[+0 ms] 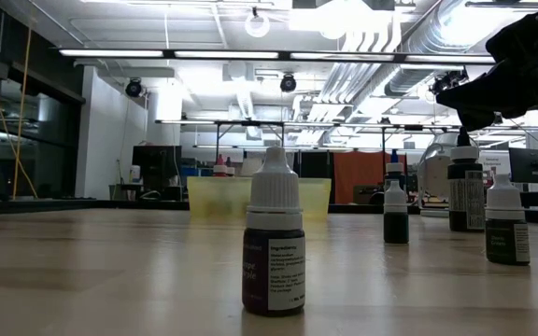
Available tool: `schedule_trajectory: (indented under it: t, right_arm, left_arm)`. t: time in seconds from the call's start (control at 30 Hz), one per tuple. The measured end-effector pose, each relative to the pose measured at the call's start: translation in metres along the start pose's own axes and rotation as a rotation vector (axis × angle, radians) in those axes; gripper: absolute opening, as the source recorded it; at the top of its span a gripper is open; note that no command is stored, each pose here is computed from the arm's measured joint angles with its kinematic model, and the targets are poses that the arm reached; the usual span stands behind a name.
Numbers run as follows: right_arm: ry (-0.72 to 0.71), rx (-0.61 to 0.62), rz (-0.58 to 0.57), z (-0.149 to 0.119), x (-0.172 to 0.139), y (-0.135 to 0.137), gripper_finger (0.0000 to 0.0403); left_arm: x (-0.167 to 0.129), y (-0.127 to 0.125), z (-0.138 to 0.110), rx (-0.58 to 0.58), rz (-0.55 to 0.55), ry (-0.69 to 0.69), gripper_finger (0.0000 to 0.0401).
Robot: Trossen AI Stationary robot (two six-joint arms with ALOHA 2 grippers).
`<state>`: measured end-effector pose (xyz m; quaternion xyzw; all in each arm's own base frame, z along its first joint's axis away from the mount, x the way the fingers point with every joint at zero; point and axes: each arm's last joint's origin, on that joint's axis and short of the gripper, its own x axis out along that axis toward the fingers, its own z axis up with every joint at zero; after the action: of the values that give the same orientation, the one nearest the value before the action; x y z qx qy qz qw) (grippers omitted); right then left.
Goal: Pick & Place food coloring
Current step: Put the small blue food coloring into the yellow container
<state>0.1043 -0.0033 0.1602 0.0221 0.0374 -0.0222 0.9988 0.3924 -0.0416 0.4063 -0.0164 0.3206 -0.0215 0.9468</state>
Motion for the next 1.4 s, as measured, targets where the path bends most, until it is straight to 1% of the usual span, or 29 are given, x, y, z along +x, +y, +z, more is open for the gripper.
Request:
schedule_trajectory:
  t: [0.07, 0.13, 0.2, 0.23, 0.27, 0.33, 0.4, 0.47, 0.53, 0.6, 0.67, 0.7, 0.77, 0.83, 0.9, 0.97, 1.07, 1.13, 1.2, 1.23, 1.27, 1.33, 1.4]
  right_arm:
    - [-0.002, 0.000, -0.001, 0.000, 0.000, 0.000, 0.0000]
    - [0.000, 0.000, -0.001, 0.000, 0.000, 0.000, 0.0000]
    - [-0.001, 0.000, -0.001, 0.000, 0.000, 0.000, 0.0000]
    - [-0.001, 0.000, -0.001, 0.000, 0.000, 0.000, 0.0000]
    - [-0.001, 0.000, -0.001, 0.000, 0.000, 0.000, 0.0000]
    - [-0.001, 0.000, -0.001, 0.000, 0.000, 0.000, 0.0000]
    - [-0.001, 0.000, 0.000, 0.000, 0.000, 0.000, 0.0000]
    - [0.000, 0.000, -0.001, 0.000, 0.000, 0.000, 0.0000]
    - [0.001, 0.000, -0.001, 0.000, 0.000, 0.000, 0.0000]
    - [0.000, 0.000, 0.000, 0.000, 0.000, 0.000, 0.0000]
    - [0.002, 0.000, 0.000, 0.000, 0.000, 0.000, 0.0000]
    - [0.002, 0.000, 0.000, 0.000, 0.000, 0.000, 0.0000]
    - [0.001, 0.000, 0.000, 0.000, 0.000, 0.000, 0.0000]
    - [0.009, 0.000, 0.000, -0.001, 0.000, 0.000, 0.0000]
    - [0.009, 0.000, 0.000, -0.001, 0.000, 0.000, 0.0000]
    - [0.016, 0.000, -0.001, -0.001, 0.001, 0.000, 0.0000]
    - [0.015, 0.000, -0.001, -0.001, 0.001, 0.000, 0.0000]
    - [0.015, 0.000, -0.001, -0.001, 0.001, 0.000, 0.0000]
    - [0.015, 0.000, -0.001, -0.001, 0.001, 0.000, 0.0000]
    - [0.015, 0.000, -0.001, -0.001, 0.001, 0.000, 0.0000]
    - [0.014, 0.000, -0.001, -0.001, 0.001, 0.000, 0.0000]
    - [0.014, 0.000, -0.001, -0.001, 0.001, 0.000, 0.0000]
    - [0.014, 0.000, -0.001, -0.001, 0.001, 0.000, 0.0000]
  left_arm:
    - [0.010, -0.007, 0.007, 0.016, -0.012, -0.011, 0.0257]
    - [0.016, -0.010, 0.012, 0.034, -0.013, 0.017, 0.0257]
    - [0.027, -0.016, 0.019, 0.053, -0.021, 0.010, 0.0257]
    - [0.031, -0.016, 0.019, 0.057, -0.019, 0.044, 0.0257]
    - [0.040, -0.016, 0.016, 0.066, -0.016, 0.085, 0.0257]
    - [0.057, -0.018, 0.014, 0.076, -0.021, 0.064, 0.0257]
    - [0.063, -0.018, 0.004, 0.076, -0.019, 0.145, 0.0257]
    - [0.072, -0.020, 0.002, 0.086, -0.012, 0.147, 0.0257]
    - [0.078, -0.018, -0.008, 0.105, 0.014, 0.234, 0.0257]
    - [0.097, -0.019, -0.014, 0.137, 0.011, 0.252, 0.0257]
    - [0.105, -0.019, -0.025, 0.178, 0.004, 0.336, 0.0257]
    - [0.109, -0.019, -0.027, 0.201, -0.009, 0.350, 0.0257]
    - [0.117, -0.023, -0.025, 0.286, -0.045, 0.311, 0.0257]
    - [0.120, -0.024, -0.033, 0.379, -0.080, 0.372, 0.0257]
    - [0.136, -0.027, -0.036, 0.467, -0.114, 0.341, 0.0257]
    - [0.139, -0.029, -0.044, 0.534, -0.145, 0.398, 0.0257]
    - [0.150, -0.032, -0.045, 0.600, -0.174, 0.356, 0.0257]
    - [0.155, -0.034, -0.054, 0.639, -0.207, 0.412, 0.0257]
    - [0.170, -0.038, -0.057, 0.689, -0.218, 0.376, 0.0257]
    - [0.171, -0.038, -0.060, 0.707, -0.226, 0.395, 0.0257]
    - [0.172, -0.038, -0.063, 0.721, -0.236, 0.415, 0.0257]
    - [0.179, -0.039, -0.062, 0.736, -0.240, 0.376, 0.0257]
    - [0.181, -0.038, -0.068, 0.744, -0.255, 0.423, 0.0257]
